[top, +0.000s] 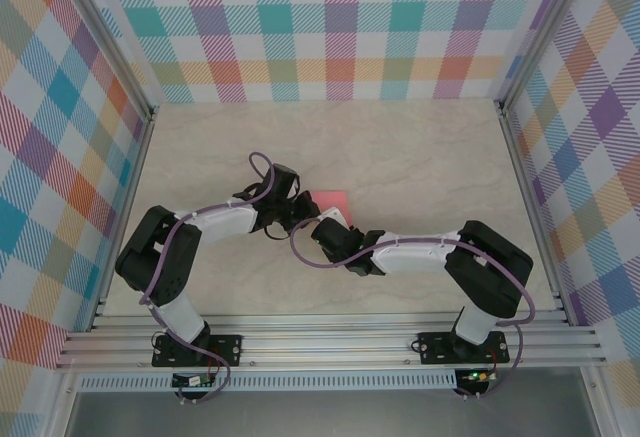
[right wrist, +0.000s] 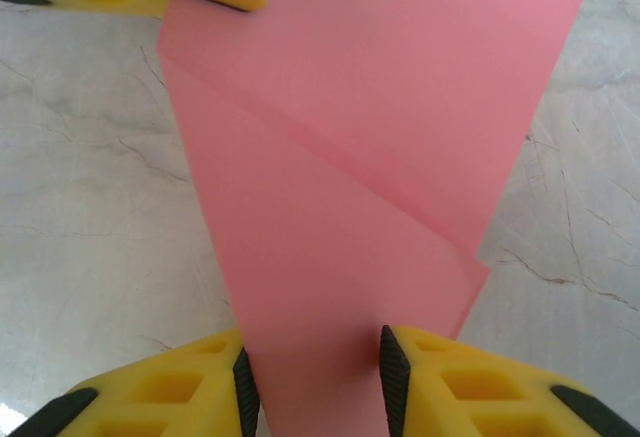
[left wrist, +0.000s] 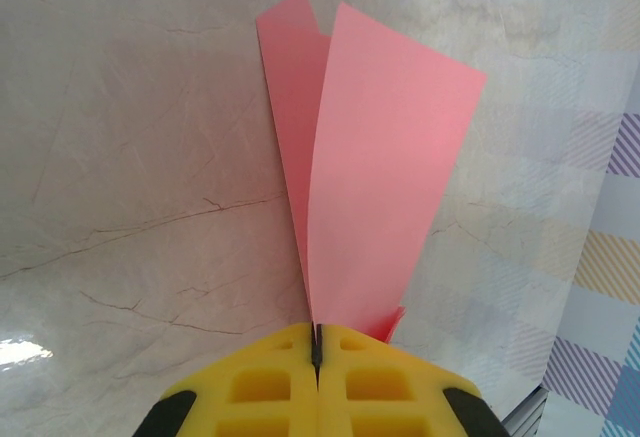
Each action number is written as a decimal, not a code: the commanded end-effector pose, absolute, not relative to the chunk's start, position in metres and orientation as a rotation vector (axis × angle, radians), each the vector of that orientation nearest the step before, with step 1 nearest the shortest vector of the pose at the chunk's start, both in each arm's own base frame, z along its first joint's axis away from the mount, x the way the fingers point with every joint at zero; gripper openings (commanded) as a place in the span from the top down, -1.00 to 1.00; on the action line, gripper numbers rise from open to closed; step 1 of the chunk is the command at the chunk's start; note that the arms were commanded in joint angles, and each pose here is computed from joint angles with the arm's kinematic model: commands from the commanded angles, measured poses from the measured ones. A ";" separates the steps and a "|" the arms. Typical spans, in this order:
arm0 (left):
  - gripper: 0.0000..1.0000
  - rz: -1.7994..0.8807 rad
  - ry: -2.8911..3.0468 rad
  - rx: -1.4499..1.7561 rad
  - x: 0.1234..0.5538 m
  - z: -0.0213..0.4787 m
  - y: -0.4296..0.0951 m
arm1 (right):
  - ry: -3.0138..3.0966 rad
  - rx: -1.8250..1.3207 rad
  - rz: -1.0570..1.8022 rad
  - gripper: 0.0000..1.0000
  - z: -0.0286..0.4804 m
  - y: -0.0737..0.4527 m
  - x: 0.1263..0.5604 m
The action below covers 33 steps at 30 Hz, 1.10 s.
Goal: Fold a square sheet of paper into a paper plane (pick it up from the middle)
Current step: Fold the wing for the fifth time at the center of the table.
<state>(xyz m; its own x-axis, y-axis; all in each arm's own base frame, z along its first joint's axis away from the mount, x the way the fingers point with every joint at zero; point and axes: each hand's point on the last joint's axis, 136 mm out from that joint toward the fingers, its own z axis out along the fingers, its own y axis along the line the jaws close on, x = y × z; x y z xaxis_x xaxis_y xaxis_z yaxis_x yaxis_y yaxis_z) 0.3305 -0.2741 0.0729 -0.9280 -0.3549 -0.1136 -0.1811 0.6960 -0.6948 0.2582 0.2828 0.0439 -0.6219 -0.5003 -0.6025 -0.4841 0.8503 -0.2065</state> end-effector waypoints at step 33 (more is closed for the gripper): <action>0.62 -1.012 2.670 -0.529 0.330 0.079 -0.257 | 2.323 -0.697 -0.025 0.82 0.036 0.283 0.259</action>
<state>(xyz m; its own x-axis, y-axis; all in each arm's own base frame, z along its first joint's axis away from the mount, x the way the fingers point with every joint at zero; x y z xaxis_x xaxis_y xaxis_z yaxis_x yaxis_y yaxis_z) 0.3271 -0.2710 0.0695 -0.9256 -0.3682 -0.0875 -0.2136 0.6990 -0.6825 0.2615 0.2804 0.0349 -0.6150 -0.5021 -0.6080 -0.4695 0.8527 -0.2293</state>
